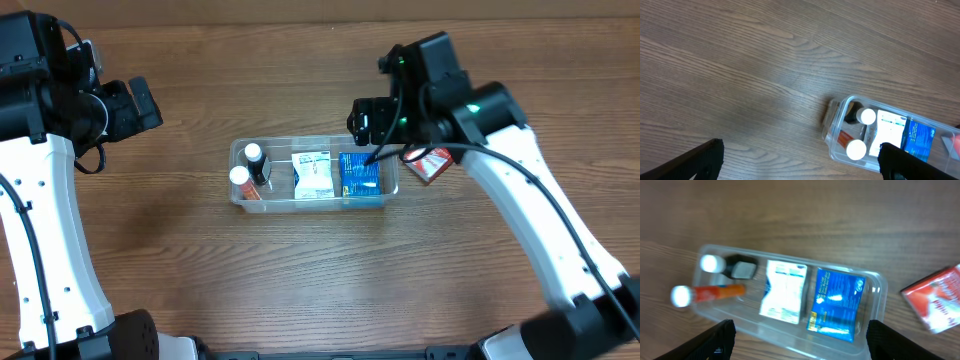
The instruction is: Pack container
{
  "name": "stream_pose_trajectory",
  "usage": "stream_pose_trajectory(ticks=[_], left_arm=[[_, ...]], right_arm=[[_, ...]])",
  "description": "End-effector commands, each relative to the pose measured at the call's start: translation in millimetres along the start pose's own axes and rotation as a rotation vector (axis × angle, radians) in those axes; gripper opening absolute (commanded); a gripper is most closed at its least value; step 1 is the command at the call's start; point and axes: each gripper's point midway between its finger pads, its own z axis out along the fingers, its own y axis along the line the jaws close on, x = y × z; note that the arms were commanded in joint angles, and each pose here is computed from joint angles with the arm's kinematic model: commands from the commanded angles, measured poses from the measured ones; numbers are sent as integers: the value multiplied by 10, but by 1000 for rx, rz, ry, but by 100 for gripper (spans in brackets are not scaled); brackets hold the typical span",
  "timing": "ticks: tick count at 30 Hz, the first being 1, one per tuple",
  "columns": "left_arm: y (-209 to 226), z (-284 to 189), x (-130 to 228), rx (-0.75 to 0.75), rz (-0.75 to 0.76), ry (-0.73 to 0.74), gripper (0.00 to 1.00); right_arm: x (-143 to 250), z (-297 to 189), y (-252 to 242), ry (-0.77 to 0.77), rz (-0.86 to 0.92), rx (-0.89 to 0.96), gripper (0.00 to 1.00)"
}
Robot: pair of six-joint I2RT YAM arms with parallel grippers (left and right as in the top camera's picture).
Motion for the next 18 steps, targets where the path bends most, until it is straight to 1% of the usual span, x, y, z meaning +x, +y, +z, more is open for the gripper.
stream_pose_trajectory(ticks=[1, 3, 5, 6, 9, 12, 15, 16, 18], left_arm=[[11, 11, 7, 1, 14, 6, 100], [11, 11, 7, 1, 14, 6, 100], [11, 11, 6, 1, 14, 6, 100], [11, 11, 6, 1, 14, 6, 100], [11, 11, 3, 1, 14, 5, 100], [11, 11, 4, 1, 14, 5, 100], [11, 11, 5, 1, 14, 5, 100], [11, 11, 5, 1, 14, 5, 100], [11, 11, 5, 1, 14, 5, 100]], right_arm=[[26, 187, -106, 43, 10, 49, 86], [-3, 164, -177, 25, 8, 92, 89], [-90, 29, -237, -28, 3, 139, 99], [-130, -55, -256, -54, 2, 157, 100], [-246, -353, -204, -126, 1, 142, 100], [-297, -590, -17, -169, -14, 56, 100], [-375, -776, 26, -232, -48, 42, 100], [-432, -818, -1, -261, -26, 48, 100], [-538, -860, -179, -310, 96, 99, 100]])
